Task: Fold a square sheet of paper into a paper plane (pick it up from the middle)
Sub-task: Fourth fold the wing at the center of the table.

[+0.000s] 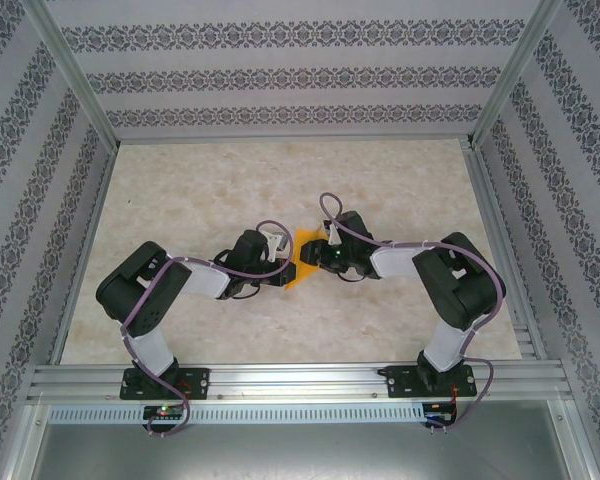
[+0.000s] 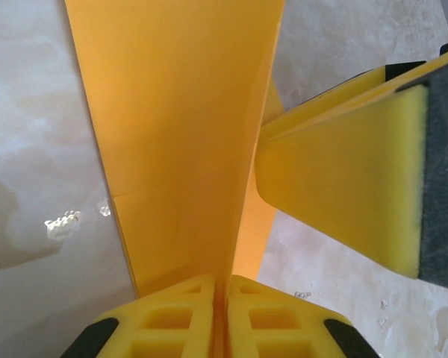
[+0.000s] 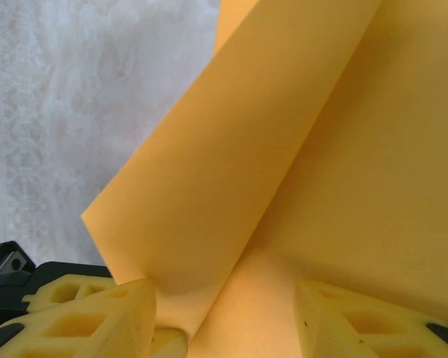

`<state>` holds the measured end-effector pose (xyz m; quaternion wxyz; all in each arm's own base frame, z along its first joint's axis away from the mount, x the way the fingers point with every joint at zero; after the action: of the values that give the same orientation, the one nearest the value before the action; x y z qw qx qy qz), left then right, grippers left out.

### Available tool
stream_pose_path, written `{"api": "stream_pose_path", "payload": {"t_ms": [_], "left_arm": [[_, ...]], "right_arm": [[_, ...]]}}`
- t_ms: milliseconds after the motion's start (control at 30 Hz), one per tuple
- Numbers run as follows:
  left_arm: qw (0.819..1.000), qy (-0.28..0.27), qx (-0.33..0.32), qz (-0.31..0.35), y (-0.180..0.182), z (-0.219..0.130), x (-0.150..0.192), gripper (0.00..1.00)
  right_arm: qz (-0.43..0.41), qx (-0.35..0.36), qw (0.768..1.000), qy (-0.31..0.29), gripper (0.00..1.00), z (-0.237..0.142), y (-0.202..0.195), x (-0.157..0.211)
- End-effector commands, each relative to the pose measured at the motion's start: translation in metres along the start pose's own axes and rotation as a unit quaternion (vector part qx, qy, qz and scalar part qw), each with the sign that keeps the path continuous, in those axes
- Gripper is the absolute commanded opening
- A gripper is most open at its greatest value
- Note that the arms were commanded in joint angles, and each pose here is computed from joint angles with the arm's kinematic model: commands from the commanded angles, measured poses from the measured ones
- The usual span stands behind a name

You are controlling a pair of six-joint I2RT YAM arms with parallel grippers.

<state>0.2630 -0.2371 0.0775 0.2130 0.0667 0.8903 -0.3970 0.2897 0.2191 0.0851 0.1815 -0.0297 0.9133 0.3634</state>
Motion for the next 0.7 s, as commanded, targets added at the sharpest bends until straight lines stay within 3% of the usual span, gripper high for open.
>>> {"api": "stream_pose_path", "payload": {"t_ms": [0, 300, 400, 667], "left_arm": [[1.0, -0.011, 0.01, 0.0, -0.005, -0.005, -0.008, 0.16], [0.999, -0.044, -0.017, -0.008, -0.01, -0.026, -0.013, 0.32], [0.998, -0.057, -0.033, -0.011, -0.012, -0.036, -0.014, 0.32], [0.999, -0.039, 0.035, -0.014, -0.027, -0.036, -0.014, 0.28]], "right_arm": [[0.015, 0.075, 0.997, 0.016, 0.53, 0.007, -0.019, 0.007], [0.039, 0.141, 0.988, 0.058, 0.54, 0.014, -0.03, 0.015], [0.046, 0.16, 0.984, 0.066, 0.55, 0.014, -0.033, 0.016], [0.058, 0.188, 0.977, 0.084, 0.62, 0.019, -0.034, 0.017]]}}
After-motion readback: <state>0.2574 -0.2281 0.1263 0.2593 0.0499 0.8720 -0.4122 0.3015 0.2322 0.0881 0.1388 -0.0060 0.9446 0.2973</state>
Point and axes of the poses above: each hand's point on the last joint's axis, 136 mm out from that joint toward the fingers, its own z axis out along the fingers, its own y axis along the line the jaws close on, x = y × z, the point moved 8 cm from there along -z, back along the fingers, and after that the axes turned 5 degrees about -z, right-handed, at the moved point
